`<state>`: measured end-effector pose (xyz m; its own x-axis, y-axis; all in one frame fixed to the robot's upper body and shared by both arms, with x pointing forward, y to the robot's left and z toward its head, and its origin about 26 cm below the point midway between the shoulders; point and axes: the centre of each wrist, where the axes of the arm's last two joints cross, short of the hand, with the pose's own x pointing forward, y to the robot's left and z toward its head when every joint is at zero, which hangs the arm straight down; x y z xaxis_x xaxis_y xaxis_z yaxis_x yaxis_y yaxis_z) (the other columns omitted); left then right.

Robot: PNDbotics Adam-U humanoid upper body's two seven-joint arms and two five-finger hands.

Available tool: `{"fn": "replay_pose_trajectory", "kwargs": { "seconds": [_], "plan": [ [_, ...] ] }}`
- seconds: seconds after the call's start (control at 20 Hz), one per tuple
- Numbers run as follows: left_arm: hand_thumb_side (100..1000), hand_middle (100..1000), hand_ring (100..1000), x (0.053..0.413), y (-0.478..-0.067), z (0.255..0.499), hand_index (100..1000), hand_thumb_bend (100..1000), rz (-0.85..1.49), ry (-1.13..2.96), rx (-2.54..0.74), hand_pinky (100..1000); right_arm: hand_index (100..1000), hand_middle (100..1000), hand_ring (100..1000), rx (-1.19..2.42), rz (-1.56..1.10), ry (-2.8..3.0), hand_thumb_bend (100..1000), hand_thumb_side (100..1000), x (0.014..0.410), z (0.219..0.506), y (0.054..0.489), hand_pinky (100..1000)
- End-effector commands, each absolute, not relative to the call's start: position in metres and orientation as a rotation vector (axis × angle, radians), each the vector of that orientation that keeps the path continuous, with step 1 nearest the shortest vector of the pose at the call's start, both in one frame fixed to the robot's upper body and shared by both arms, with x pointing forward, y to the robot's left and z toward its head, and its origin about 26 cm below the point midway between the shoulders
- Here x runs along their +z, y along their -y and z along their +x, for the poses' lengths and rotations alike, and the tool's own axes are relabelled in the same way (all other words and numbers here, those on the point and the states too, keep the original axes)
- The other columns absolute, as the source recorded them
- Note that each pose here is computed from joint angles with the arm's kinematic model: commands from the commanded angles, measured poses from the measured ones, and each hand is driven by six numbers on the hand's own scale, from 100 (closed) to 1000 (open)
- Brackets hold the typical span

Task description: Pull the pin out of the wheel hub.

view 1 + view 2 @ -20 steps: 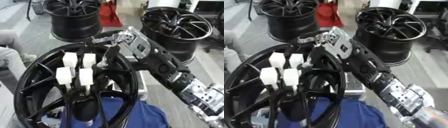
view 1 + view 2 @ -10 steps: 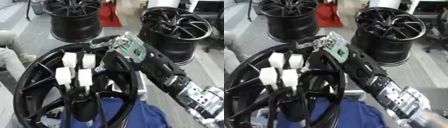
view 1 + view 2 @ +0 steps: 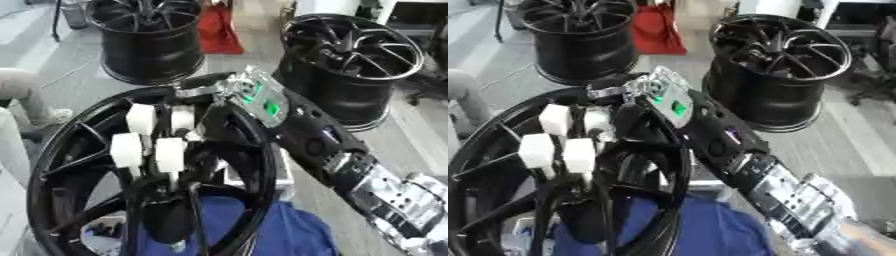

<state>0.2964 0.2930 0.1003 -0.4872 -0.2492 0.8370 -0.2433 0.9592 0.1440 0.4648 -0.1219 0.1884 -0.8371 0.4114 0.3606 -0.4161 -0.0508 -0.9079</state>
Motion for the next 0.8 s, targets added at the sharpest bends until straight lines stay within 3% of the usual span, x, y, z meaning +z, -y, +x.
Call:
{"fn": "replay_pose_trajectory", "kwargs": {
  "seconds": [0.05, 0.4, 0.45, 0.5, 0.65, 0.8],
  "plan": [
    [478, 624, 636, 0.108, -0.294, 0.297, 803, 437, 0.351, 2.125, -0.026, 576, 643, 510, 512, 1.935, -0.076, 1.783, 100, 100, 0.232, 0.464, 0.129, 300],
    [478, 624, 637, 0.108, -0.295, 0.297, 803, 438, 0.357, 2.120, -0.034, 577, 633, 500, 504, 1.924, -0.138, 1.852, 100, 100, 0.264, 0.458, 0.136, 290],
    [478, 624, 638, 0.108, -0.296, 0.297, 803, 438, 0.357, 2.120, -0.034, 577, 658, 520, 521, 1.925, -0.149, 1.852, 100, 100, 0.266, 0.458, 0.137, 319],
    [478, 624, 638, 0.108, -0.296, 0.297, 803, 438, 0.358, 2.120, -0.035, 577, 812, 690, 687, 1.935, -0.148, 1.840, 193, 164, 0.266, 0.458, 0.138, 495],
    [479, 624, 638, 0.108, -0.295, 0.297, 803, 437, 0.358, 2.121, -0.035, 578, 930, 840, 852, 2.000, -0.140, 1.737, 338, 297, 0.255, 0.460, 0.139, 665],
    [478, 624, 638, 0.108, -0.296, 0.297, 804, 437, 0.360, 2.121, -0.032, 578, 933, 849, 866, 2.065, -0.134, 1.620, 360, 295, 0.243, 0.464, 0.139, 680]
  ]
}}
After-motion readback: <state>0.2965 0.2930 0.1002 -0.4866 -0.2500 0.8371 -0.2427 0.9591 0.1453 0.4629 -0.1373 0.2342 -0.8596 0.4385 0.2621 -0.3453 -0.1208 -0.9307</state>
